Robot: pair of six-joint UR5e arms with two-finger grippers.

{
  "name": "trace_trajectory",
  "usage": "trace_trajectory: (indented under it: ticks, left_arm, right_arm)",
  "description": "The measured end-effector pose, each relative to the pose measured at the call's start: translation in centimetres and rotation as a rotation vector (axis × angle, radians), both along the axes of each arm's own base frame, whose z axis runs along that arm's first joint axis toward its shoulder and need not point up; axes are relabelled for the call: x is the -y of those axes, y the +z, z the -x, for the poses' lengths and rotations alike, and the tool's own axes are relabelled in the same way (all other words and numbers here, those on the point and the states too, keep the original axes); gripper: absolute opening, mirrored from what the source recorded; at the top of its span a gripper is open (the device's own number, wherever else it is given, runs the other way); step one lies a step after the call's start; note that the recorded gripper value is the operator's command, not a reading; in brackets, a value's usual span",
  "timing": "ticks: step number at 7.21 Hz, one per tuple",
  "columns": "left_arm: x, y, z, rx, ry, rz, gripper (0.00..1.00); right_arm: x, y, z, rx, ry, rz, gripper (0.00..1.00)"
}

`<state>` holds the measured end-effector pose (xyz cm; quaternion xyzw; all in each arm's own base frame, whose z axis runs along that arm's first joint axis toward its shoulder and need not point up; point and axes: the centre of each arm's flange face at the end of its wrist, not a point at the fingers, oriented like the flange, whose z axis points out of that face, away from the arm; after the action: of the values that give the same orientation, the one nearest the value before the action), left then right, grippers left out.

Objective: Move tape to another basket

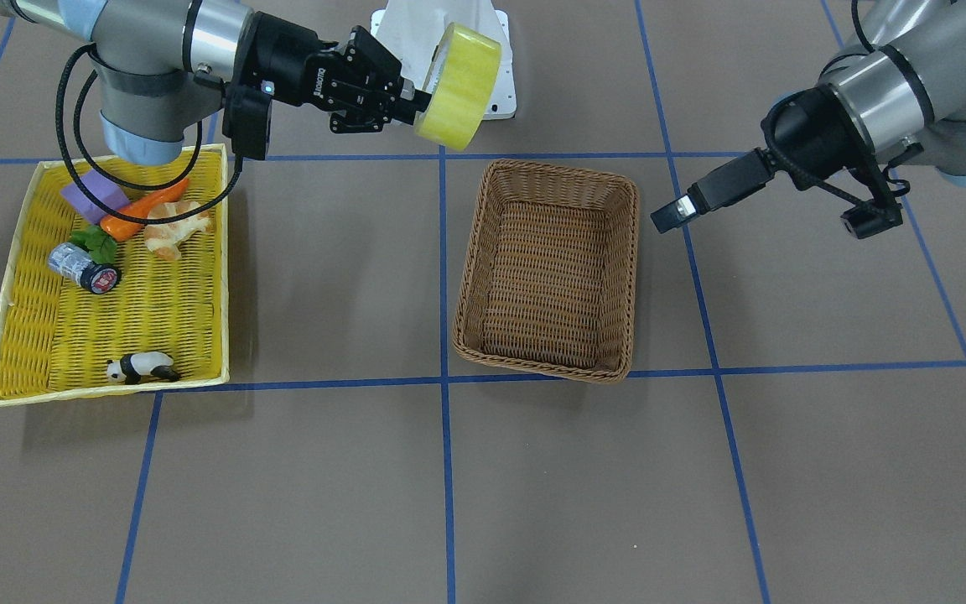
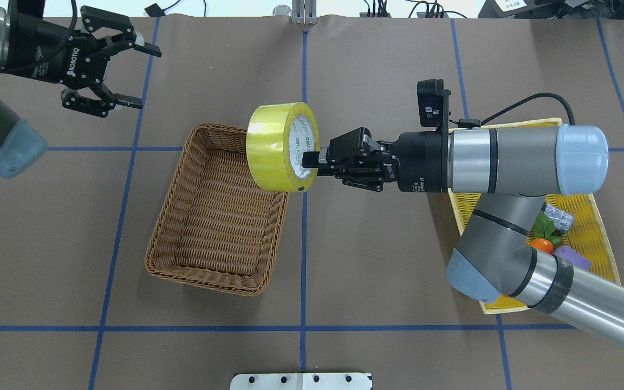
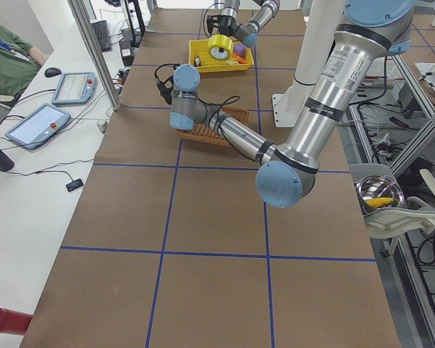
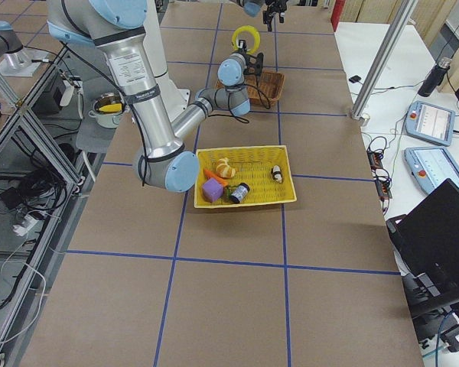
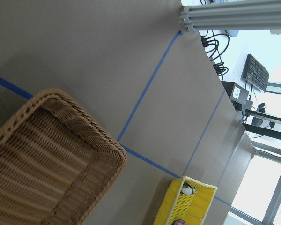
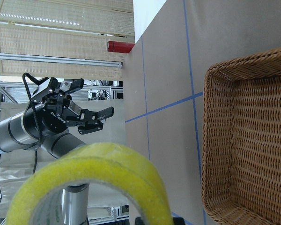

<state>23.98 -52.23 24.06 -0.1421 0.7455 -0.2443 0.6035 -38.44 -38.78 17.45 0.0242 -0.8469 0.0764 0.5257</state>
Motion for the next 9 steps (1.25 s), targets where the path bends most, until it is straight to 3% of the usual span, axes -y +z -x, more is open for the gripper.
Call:
trace_trajectory:
  ticks: [1, 3, 5, 7, 9]
  left_arm:
    - [-0.9, -1.2, -0.1, -0.096, 0.001, 0.024, 0.97]
    - [-3.9, -2.9, -1.9, -0.285, 0.019, -0.004, 0.97]
    - [-6.8, -3.7, -3.8, -0.523, 0.015, 0.003, 0.97]
    - [-8.2, -3.9, -4.9, -0.623, 0.030, 0.018, 0.97]
    - [-9.5, -4.7, -6.7, -0.647, 0.069, 0.019, 0.96]
  right_arm:
    - [-0.1, -0.9, 0.0, 0.016, -0.004, -0.004, 0.00]
    - [-0.5, -2.0, 0.1, 0.035, -0.013, -0.014, 0.00]
    - [-0.7, -2.5, 0.3, 0.042, -0.019, -0.019, 0.00]
    - [-0.8, -2.5, 0.4, 0.041, -0.020, -0.019, 0.00]
    - [-0.8, -2.6, 0.4, 0.042, -0.021, -0.019, 0.00]
